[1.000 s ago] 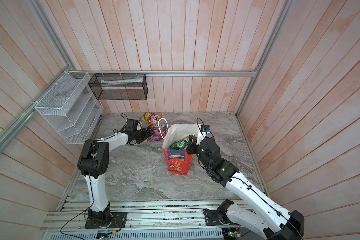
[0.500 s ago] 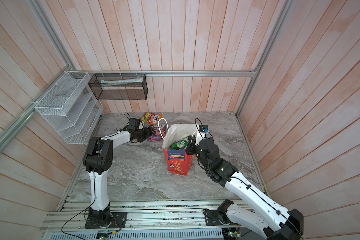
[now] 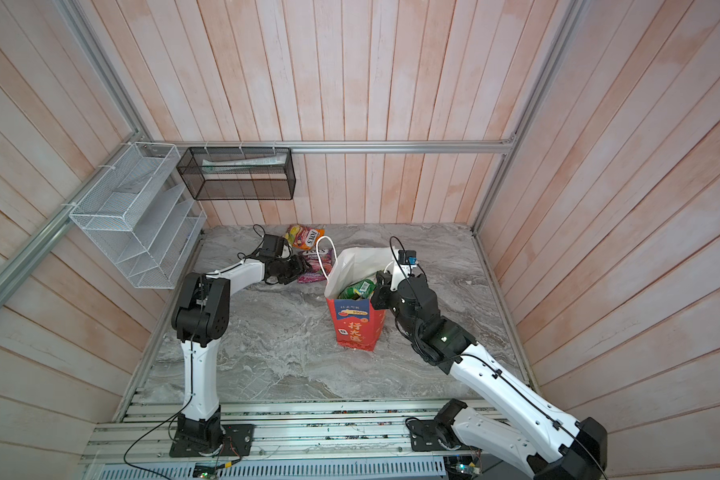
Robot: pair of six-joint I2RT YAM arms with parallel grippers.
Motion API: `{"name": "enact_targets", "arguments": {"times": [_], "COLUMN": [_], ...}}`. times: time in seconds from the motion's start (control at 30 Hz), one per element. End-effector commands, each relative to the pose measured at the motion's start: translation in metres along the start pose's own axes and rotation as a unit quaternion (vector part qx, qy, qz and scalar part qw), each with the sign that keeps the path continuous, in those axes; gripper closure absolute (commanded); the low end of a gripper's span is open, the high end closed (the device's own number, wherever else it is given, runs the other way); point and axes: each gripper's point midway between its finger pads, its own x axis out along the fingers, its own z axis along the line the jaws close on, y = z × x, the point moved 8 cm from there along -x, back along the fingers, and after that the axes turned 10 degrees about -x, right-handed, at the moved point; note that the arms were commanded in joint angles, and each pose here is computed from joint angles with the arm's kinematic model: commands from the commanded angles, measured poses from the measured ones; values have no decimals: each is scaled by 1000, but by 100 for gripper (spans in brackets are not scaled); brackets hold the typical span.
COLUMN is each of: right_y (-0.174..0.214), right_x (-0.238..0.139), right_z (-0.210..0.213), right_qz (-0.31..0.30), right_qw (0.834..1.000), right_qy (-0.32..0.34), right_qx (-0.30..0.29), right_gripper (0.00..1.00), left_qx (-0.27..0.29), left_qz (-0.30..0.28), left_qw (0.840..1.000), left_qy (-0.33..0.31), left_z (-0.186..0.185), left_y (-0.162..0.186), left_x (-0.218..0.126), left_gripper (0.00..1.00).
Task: Place the snacks into the paper bag
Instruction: 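Lower the open left gripper onto the purple Berries packet, then close the left gripper on the top edge of the purple packet, then lift the purple packet with the left gripper over the bag opening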
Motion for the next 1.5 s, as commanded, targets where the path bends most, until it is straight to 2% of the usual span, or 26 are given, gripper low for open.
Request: {"name": "enact_targets", "arguments": {"times": [0.0,0.23,0.5,0.77,1.03,1.47], "right_y": [-12,-13,-12,-12,-12,-12], "right_x": [-5,-6,-5,-6,-6,-5], "right_z": [3,3,3,3,3,4], "right_qz": [-19,-20,-19,-20,-20,-19], "right_qw": [1000,1000,1000,1000,1000,1000], "right_qy": [-4,-5,-2,-2,-2,-3], "right_qx": [2,1,0,0,0,-1], "right_gripper": [100,100,100,100,100,100], "left_qx": [-21,-27,-31,-30,-7,4], "left_qz": [39,51,65,44,-11,-99], "left_qw": [998,997,997,998,997,987], "left_qy": [-45,-54,-36,22,75,130], "left_z": [23,27,20,-18,-66,-99], "left_y": [15,16,16,18,30,42], "left_x": [19,26,24,-17,-81,-170], "left_gripper": [42,57,84,99,100,100]}}
